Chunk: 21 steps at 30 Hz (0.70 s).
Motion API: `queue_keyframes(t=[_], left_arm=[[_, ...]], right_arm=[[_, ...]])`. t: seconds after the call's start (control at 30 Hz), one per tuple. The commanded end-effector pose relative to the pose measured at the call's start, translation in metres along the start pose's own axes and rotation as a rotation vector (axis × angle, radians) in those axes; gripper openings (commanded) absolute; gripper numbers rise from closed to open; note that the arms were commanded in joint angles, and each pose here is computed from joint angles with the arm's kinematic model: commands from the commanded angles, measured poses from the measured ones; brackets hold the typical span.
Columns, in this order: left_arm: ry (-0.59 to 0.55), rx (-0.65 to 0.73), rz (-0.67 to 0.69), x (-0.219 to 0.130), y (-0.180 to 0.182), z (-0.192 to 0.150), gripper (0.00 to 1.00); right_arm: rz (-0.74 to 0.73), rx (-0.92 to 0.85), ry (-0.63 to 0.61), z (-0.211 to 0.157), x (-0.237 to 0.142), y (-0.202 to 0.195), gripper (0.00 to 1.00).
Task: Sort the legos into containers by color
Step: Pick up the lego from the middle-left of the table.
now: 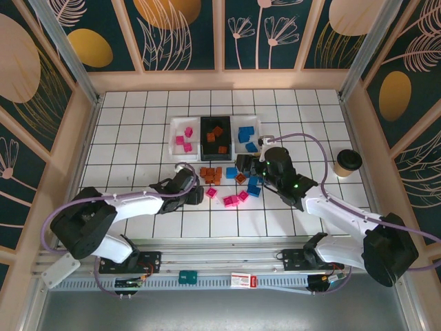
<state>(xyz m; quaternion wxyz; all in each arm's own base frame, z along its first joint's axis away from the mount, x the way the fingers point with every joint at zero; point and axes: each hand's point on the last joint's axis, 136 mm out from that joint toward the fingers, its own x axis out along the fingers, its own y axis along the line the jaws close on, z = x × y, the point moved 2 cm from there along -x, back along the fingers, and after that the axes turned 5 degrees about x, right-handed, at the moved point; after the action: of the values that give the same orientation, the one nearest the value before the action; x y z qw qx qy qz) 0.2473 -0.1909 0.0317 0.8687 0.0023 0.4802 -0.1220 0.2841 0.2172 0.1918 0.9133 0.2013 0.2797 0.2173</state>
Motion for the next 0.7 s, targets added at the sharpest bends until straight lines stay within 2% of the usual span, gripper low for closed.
queue_keyframes(t=[0.0,0.13,0.2,0.4,0.53,0.67], left_arm=[[-0.001,0.012,-0.006,0.005,-0.005,0.003,0.6],[-0.002,0.007,0.01,0.005,-0.002,0.003,0.4],[-0.023,-0.002,0.009,0.0,-0.003,0.008,0.34],[-0.142,-0.04,0.064,-0.026,0.008,0.052,0.31],[-0.251,-0.124,0.075,-0.045,0.025,0.103,0.3],[-0.316,-0.178,0.094,-0.048,0.035,0.151,0.31]], right_arm=[[-0.031,0.011,-0.006,-0.005,-0.005,-0.008,0.69],[-0.043,0.013,-0.008,-0.007,-0.006,-0.012,0.69],[-0.044,0.014,-0.009,-0.007,-0.007,-0.012,0.69],[-0.039,0.021,-0.02,-0.006,-0.012,-0.013,0.69],[-0.045,0.022,-0.021,-0.007,-0.013,-0.015,0.69],[-0.05,0.025,-0.02,-0.009,-0.013,-0.017,0.7]])
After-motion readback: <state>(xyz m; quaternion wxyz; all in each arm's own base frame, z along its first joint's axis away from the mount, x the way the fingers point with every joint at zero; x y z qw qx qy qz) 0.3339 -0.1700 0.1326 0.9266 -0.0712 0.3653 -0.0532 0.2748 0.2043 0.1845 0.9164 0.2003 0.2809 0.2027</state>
